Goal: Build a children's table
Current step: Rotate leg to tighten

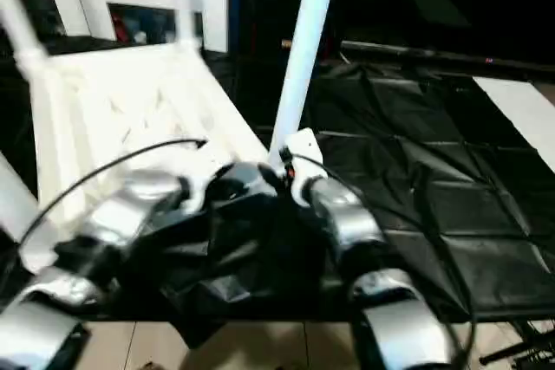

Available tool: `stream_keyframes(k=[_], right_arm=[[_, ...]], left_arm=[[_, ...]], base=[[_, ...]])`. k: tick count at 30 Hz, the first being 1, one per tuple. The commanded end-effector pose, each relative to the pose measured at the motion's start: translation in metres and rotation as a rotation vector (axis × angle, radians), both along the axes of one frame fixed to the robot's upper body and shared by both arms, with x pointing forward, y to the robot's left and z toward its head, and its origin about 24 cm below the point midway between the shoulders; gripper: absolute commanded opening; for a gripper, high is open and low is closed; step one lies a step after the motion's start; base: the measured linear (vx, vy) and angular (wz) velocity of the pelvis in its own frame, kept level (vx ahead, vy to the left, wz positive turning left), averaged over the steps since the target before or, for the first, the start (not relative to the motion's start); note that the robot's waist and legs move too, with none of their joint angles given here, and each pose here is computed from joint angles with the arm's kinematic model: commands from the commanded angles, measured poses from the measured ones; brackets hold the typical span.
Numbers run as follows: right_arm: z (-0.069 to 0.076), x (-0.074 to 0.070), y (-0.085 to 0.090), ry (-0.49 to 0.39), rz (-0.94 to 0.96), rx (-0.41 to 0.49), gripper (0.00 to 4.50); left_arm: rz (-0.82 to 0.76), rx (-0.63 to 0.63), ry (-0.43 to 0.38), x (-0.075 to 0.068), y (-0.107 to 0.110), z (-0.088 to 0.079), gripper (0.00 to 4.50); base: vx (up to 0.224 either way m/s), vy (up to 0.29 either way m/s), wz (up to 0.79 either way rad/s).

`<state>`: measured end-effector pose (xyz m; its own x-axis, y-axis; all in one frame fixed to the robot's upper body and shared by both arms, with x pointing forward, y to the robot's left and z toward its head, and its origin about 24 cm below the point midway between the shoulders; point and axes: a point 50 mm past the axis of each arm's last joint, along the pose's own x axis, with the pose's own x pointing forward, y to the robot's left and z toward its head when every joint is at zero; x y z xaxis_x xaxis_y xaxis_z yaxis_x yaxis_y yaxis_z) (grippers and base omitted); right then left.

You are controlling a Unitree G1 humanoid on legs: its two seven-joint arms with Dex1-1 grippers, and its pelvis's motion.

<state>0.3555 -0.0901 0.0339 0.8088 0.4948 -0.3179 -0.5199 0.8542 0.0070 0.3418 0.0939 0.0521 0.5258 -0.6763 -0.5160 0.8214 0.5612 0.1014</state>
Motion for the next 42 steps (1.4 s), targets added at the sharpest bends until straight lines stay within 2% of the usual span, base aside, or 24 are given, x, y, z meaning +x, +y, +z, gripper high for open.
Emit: stream_keyframes(k=[1,3,7,9,12,18,22,23,26,32,40,42], right_arm=[[-0.012,-0.012,0.028,0.048,0.129,-0.006,3.26],[-0.007,-0.010,0.024,0.041,0.145,0.029,3.40],[-0.002,-0.008,0.013,0.022,0.200,0.027,3.84],[0.001,-0.010,0.000,0.012,0.302,0.012,3.84],[0.004,-0.014,-0.009,0.013,0.398,0.031,3.84],[0.010,-0.025,-0.023,0.010,0.595,0.038,3.84],[0.014,-0.027,-0.026,0.011,0.643,0.064,3.84],[0.015,-0.029,-0.026,0.017,0.666,0.076,3.57],[0.017,-0.032,-0.026,0.020,0.707,0.080,3.44],[0.015,-0.039,-0.025,0.050,0.772,0.087,2.80],[0.009,-0.045,-0.022,0.091,0.782,0.101,2.61],[0.007,-0.044,-0.020,0.099,0.740,0.114,2.60]], left_arm=[[-0.018,-0.008,0.015,-0.004,-0.015,-0.008,0.00],[-0.067,-0.019,0.013,-0.007,-0.014,-0.007,0.00],[-0.131,-0.045,0.032,-0.013,-0.007,-0.007,0.00],[-0.211,-0.055,0.049,-0.020,0.003,-0.007,0.00],[-0.280,-0.056,0.065,-0.026,0.012,-0.007,0.00],[-0.377,-0.056,0.112,-0.033,0.031,-0.003,0.00],[-0.427,-0.067,0.126,-0.035,0.038,0.000,0.00],[-0.456,-0.084,0.139,-0.037,0.040,0.002,0.00],[-0.482,-0.108,0.155,-0.038,0.042,0.006,0.00],[-0.505,-0.102,0.168,-0.039,0.045,0.007,0.00],[-0.466,-0.087,0.152,-0.035,0.046,0.006,0.00],[-0.408,-0.069,0.132,-0.031,0.045,0.004,0.00]], base=[[0.000,0.000,0.00],[0.000,0.000,0.00],[0.000,0.000,0.00],[0.000,0.000,0.00],[0.000,0.000,0.00],[0.000,0.000,0.00],[0.000,0.000,0.00],[0.000,0.000,0.00],[0.000,0.000,0.00],[0.000,0.000,0.00],[0.000,0.000,0.00],[0.000,0.000,0.00]])
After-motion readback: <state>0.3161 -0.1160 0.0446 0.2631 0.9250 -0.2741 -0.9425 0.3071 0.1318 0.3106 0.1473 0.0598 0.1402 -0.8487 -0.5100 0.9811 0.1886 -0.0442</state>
